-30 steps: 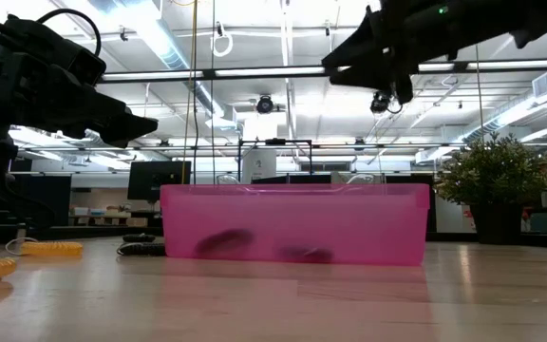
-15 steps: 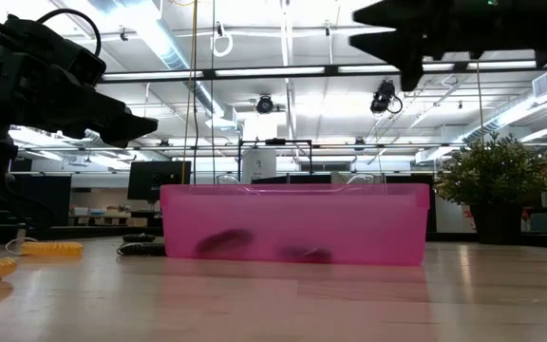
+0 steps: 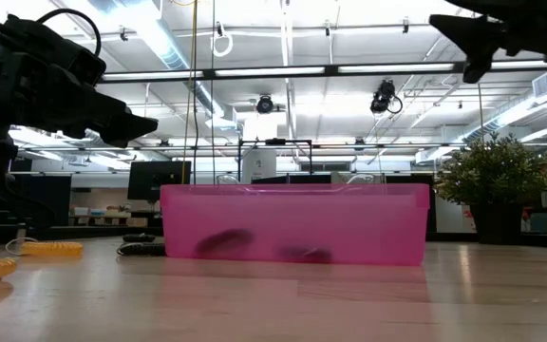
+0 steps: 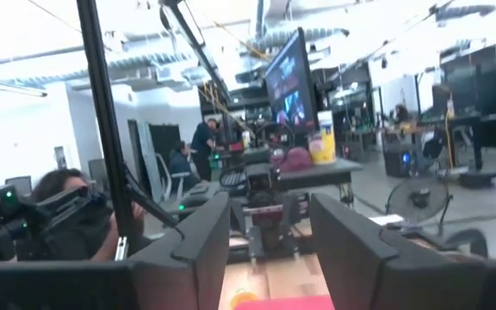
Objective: Sort spring keychains
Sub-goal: Put the orange spring keychain into the transparent bin
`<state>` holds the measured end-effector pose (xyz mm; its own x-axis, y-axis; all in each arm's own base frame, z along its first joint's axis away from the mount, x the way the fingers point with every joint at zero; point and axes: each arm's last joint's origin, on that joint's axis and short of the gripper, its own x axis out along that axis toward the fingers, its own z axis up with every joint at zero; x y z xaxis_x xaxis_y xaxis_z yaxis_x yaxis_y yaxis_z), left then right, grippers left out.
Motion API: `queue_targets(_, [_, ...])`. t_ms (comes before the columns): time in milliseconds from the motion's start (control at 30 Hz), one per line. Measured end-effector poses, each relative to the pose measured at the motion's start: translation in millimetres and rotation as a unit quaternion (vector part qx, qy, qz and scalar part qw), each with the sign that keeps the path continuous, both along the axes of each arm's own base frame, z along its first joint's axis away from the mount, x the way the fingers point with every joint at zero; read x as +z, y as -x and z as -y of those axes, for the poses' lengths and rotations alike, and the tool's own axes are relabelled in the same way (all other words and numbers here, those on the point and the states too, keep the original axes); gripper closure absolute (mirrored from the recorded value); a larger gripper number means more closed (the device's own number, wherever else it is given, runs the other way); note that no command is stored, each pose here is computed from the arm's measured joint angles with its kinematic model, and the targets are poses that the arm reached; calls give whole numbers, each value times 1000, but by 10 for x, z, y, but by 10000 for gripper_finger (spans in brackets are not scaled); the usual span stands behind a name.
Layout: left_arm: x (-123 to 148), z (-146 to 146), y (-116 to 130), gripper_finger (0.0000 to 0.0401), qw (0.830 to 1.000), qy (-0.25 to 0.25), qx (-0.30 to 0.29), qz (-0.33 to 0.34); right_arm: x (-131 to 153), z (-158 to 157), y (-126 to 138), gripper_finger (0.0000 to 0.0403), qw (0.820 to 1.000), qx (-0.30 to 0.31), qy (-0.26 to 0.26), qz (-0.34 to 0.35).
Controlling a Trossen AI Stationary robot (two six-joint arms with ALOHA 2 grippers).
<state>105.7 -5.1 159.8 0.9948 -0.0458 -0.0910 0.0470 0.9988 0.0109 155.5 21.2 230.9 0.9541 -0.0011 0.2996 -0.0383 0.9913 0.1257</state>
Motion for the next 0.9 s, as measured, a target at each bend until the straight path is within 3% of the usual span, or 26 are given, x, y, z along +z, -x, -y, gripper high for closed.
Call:
queue_targets(367, [0, 0, 0, 64, 1000, 0, 0, 0, 47, 61, 249, 237, 998, -9, 54, 37])
queue_targets(900, [0, 0, 0, 64, 1000, 11, 2, -1, 44, 111, 508, 237, 999, -2, 47, 25])
